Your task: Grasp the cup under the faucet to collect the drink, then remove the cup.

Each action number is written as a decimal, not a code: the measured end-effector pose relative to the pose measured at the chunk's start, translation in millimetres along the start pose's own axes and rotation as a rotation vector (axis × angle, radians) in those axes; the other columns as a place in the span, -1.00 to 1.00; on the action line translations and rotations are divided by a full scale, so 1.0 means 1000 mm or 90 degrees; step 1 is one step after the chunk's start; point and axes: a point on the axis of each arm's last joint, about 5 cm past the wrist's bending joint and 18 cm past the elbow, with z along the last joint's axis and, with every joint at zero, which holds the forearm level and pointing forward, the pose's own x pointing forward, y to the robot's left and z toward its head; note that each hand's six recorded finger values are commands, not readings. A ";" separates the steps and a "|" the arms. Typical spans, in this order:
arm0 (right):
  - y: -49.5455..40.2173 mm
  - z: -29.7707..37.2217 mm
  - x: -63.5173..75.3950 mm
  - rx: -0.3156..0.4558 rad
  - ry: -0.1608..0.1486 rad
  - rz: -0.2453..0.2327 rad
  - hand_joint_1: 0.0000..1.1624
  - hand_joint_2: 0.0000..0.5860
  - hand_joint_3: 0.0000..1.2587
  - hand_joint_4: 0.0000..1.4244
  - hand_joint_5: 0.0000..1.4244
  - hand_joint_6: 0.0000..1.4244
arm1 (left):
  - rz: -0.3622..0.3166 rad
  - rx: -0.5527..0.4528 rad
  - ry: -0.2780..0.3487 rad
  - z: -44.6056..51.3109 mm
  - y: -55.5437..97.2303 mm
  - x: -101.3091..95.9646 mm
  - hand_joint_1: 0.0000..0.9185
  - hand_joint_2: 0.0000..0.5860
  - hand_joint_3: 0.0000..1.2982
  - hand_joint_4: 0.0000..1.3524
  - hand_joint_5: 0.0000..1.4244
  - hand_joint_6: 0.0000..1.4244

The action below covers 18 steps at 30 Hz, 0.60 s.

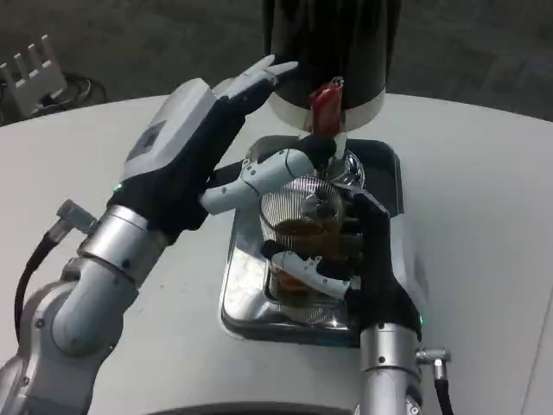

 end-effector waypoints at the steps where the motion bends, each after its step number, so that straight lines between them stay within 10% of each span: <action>1: 0.0000 0.0000 0.000 -0.001 0.000 -0.001 0.59 -0.43 -0.08 -0.09 0.12 0.12 | 0.000 0.000 0.000 0.0000 0.000 0.000 -1.00 -0.58 -0.64 -0.91 -0.81 -0.92; 18: -0.0084 0.0009 -0.023 -0.008 -0.016 -0.012 0.73 -0.66 0.18 0.10 0.41 0.62 | -0.002 0.005 -0.004 0.0011 0.000 0.000 -1.00 -0.62 -0.70 -0.93 -0.84 -0.94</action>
